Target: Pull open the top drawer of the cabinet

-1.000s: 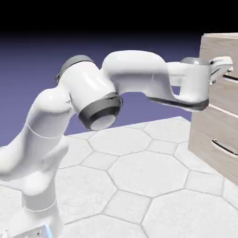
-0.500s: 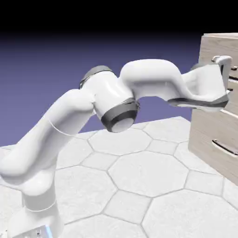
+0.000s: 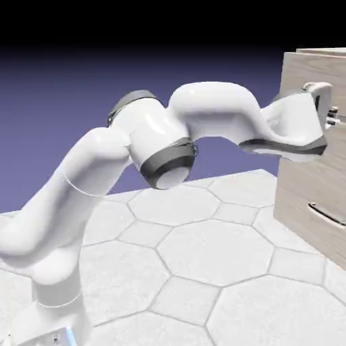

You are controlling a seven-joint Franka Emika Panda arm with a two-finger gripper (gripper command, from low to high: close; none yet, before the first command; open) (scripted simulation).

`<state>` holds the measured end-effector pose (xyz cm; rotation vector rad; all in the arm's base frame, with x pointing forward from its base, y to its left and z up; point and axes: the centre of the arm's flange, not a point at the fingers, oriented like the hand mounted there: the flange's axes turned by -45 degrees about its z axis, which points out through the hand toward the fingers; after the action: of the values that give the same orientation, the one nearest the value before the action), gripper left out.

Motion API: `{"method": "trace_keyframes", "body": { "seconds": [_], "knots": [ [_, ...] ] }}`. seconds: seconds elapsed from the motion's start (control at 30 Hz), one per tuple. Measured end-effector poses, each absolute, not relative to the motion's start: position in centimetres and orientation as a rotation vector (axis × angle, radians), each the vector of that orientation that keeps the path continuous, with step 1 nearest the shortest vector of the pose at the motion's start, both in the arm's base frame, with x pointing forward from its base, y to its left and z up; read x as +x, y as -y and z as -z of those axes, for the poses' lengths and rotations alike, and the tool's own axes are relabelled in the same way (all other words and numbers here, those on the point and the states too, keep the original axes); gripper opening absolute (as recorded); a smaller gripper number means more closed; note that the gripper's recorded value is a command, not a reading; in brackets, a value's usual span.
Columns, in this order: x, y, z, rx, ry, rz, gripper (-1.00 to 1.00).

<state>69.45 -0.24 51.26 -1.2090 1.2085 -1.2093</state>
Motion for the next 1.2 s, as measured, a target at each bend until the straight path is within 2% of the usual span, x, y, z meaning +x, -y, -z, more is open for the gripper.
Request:
{"method": "trace_keyframes", "body": {
  "seconds": [0.37, 1.07, 1.2],
  "knots": [
    [61.7, 0.2, -51.3, -1.209, -1.208, 1.209, -1.00],
    [52.0, 0.2, -51.2, -1.209, -1.210, 1.208, -1.00],
    [49.7, 0.2, -53.0, -1.178, -1.169, 1.234, -1.00]
  ]
}}
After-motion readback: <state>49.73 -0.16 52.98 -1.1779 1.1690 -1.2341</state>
